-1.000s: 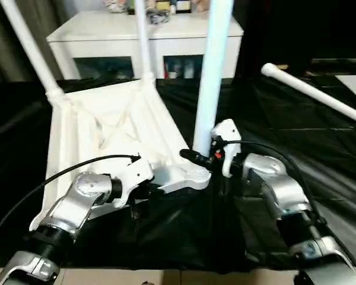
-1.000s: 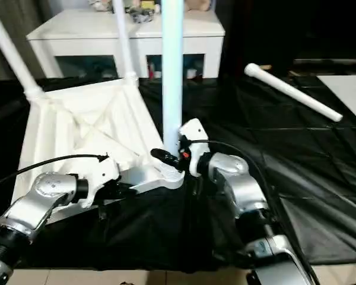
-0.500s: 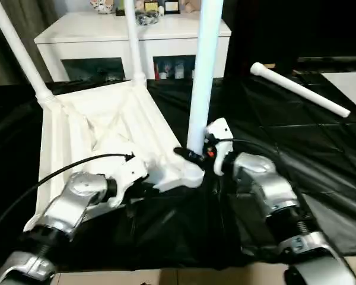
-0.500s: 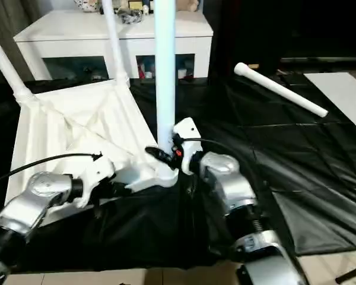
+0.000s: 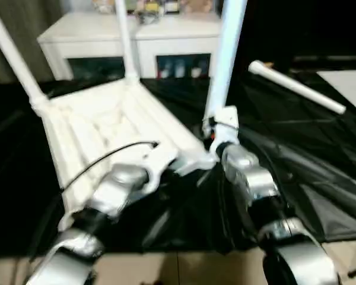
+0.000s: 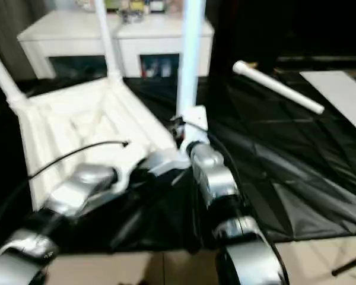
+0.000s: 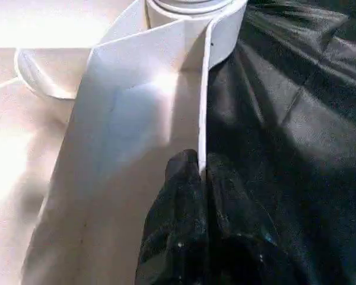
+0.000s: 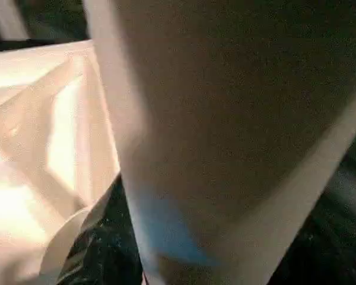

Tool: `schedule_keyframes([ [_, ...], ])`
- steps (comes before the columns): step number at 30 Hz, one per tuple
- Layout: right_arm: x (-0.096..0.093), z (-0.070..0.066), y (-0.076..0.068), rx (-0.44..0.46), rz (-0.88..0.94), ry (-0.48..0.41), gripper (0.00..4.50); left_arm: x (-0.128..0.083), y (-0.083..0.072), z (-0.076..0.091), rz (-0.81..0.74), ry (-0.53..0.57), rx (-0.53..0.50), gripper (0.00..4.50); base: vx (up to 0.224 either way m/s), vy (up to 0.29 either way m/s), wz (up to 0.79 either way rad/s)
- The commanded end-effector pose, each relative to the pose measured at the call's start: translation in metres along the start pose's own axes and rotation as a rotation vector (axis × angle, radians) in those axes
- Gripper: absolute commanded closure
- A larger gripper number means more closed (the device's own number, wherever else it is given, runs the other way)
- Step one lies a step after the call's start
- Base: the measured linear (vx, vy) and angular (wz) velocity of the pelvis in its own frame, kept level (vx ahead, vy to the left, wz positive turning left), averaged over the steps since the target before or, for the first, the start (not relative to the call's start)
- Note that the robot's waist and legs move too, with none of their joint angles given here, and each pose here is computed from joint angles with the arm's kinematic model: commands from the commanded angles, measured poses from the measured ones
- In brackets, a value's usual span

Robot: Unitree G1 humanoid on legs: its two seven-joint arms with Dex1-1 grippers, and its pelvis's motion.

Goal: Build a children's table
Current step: Rotate leg to tighten

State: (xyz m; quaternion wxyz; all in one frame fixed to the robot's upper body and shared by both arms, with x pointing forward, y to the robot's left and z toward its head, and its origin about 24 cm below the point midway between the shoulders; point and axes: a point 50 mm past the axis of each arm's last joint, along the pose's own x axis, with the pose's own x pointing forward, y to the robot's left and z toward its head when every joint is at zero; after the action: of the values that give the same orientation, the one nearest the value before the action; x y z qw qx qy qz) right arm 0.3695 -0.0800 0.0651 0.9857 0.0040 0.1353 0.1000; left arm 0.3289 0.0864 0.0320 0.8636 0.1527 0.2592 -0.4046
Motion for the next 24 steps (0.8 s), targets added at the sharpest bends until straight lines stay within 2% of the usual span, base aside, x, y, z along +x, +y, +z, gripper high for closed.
schedule_keyframes([
  [1, -0.007, -0.057, 0.006, 0.064, -0.031, 0.252, 2.66, 0.000, 0.011, 0.014, 0.134, -0.030, -0.006, 4.50, 0.027, 0.121, -0.42],
  [6, -0.003, -0.051, 0.012, 0.061, -0.071, 0.231, 2.66, 0.002, 0.011, 0.020, 0.169, -0.057, -0.044, 4.50, -0.062, 0.053, 0.06],
  [10, -0.002, -0.049, 0.016, 0.069, -0.077, 0.218, 2.66, 0.002, 0.012, 0.021, 0.179, -0.055, -0.049, 4.50, 0.089, -0.093, -0.08],
  [16, 0.003, -0.038, 0.023, 0.095, -0.026, 0.150, 2.66, -0.002, 0.015, 0.016, 0.181, -0.040, -0.051, 4.50, 0.021, 0.001, -0.09],
  [17, 0.003, -0.038, 0.023, 0.095, -0.026, 0.150, 2.31, -0.002, 0.015, 0.016, 0.181, -0.040, -0.051, 4.50, 0.000, 0.000, 0.00],
  [18, 0.004, -0.034, 0.024, 0.115, -0.001, 0.129, 2.31, -0.004, 0.016, 0.016, 0.180, -0.040, -0.043, 4.50, 0.000, 0.000, 0.00],
  [19, 0.005, -0.027, 0.026, 0.125, 0.042, 0.091, 2.10, -0.008, 0.021, 0.014, 0.181, -0.041, -0.028, 4.50, 0.000, 0.000, 0.00],
  [22, 0.005, -0.023, 0.027, 0.119, 0.061, 0.077, 1.77, -0.010, 0.023, 0.014, 0.186, -0.039, -0.018, 4.50, 0.000, 0.000, 0.00],
  [24, 0.005, -0.014, 0.027, 0.121, 0.110, 0.042, 1.59, -0.014, 0.027, 0.013, 0.183, -0.052, 0.011, 4.50, 0.000, 0.000, 0.00],
])
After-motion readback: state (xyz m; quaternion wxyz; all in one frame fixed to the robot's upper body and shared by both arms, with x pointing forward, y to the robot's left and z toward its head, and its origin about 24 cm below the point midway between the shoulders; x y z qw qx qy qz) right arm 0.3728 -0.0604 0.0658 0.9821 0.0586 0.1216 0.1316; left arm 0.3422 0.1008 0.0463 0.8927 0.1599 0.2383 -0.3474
